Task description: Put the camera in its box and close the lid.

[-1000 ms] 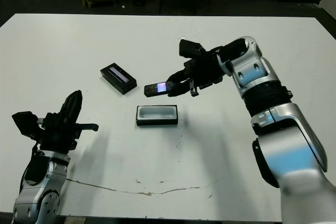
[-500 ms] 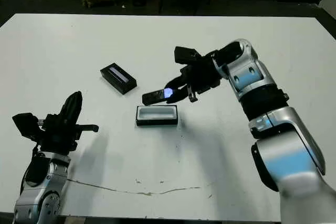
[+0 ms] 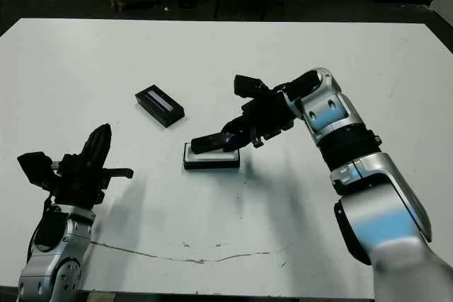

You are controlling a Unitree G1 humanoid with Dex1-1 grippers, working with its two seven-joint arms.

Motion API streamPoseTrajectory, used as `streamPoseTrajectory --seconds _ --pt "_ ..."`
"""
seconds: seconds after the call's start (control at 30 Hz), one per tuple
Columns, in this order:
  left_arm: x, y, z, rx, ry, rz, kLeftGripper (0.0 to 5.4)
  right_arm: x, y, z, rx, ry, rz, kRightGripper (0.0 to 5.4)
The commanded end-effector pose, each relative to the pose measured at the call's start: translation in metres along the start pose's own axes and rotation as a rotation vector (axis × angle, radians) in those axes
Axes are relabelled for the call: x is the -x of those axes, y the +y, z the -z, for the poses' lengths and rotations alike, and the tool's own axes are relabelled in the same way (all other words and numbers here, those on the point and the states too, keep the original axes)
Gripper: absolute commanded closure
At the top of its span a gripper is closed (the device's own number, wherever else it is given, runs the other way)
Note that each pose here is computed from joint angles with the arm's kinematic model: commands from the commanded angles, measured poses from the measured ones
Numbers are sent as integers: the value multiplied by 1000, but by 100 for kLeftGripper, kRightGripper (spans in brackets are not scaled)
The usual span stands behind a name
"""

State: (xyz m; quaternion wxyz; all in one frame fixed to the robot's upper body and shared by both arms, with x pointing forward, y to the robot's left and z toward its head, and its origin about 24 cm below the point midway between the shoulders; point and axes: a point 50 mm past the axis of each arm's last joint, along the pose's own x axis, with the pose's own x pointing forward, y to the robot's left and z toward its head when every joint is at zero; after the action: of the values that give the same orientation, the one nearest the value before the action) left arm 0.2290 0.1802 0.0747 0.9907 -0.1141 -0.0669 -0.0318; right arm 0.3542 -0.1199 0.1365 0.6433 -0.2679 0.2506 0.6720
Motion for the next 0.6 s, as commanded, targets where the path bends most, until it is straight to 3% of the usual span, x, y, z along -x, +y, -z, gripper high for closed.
streamPoseTrajectory --seconds 0.03,0.6 --pt "3 3 6 -5 28 -10 540 -6 0 4 2 3 -18 497" --pt "3 2 6 -7 25 -9 540 -16 -3 5 12 4 -26 498"
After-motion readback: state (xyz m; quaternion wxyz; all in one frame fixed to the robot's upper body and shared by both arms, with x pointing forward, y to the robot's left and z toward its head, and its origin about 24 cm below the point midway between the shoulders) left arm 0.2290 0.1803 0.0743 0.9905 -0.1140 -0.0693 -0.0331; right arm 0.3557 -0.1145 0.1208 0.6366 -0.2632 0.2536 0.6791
